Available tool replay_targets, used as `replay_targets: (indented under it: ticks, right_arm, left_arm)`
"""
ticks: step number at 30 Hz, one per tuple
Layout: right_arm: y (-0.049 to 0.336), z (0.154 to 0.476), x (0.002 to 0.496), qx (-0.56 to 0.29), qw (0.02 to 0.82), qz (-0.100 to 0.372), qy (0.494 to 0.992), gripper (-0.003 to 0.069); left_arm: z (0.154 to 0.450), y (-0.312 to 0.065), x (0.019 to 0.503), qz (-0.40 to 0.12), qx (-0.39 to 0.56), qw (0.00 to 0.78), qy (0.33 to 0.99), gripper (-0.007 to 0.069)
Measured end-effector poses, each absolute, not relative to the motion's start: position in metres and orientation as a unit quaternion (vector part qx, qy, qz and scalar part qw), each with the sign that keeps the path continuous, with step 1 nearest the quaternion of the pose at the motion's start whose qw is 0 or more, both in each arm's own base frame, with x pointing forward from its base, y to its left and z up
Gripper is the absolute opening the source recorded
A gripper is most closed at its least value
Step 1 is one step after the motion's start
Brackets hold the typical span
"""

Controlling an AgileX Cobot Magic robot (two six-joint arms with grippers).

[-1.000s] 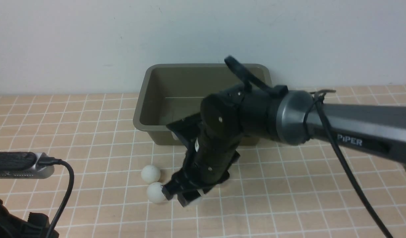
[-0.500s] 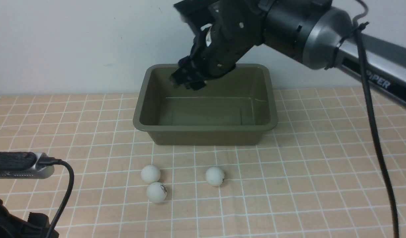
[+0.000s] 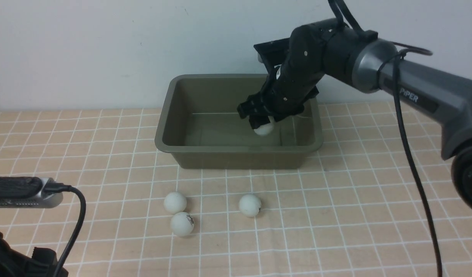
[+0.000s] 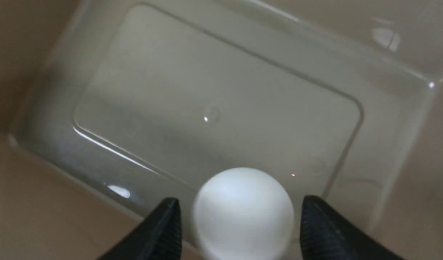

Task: Put the table tennis balls into the box on the light coffee tablecloth.
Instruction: 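Release the ping pong ball into the bin and lift the gripper away, then reach for and grasp a ping pong ball on the table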

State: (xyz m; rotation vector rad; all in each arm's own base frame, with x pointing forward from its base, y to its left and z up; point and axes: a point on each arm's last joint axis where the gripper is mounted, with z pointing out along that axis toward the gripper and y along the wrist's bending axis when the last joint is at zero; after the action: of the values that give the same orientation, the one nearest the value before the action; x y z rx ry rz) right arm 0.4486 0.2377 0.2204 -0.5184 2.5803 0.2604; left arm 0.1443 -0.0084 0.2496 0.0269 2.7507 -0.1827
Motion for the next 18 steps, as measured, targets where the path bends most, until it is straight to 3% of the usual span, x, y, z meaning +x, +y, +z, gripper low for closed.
replay_targets:
  ticks: [7,11,15,18]
  right_arm:
    - [0.236,0.232,0.444,-0.194,0.229,0.092,0.949,0.0434]
    - [0.233,0.258,0.436,-0.197,0.201,0.092,0.955,0.0434]
    - [0.236,0.276,0.435,-0.194,0.214,0.111,0.951,0.0434]
    - [0.241,0.283,0.43,-0.184,0.206,0.152,0.949,0.0434]
  left_arm:
    - [0.25,-0.008,0.144,-0.065,0.01,0.19,0.98,0.0572]
    - [0.249,-0.008,0.144,-0.065,0.01,0.19,0.98,0.0572]
    - [0.249,-0.008,0.144,-0.065,0.01,0.19,0.98,0.0572]
    - [0.249,-0.008,0.144,-0.065,0.01,0.19,0.98,0.0572]
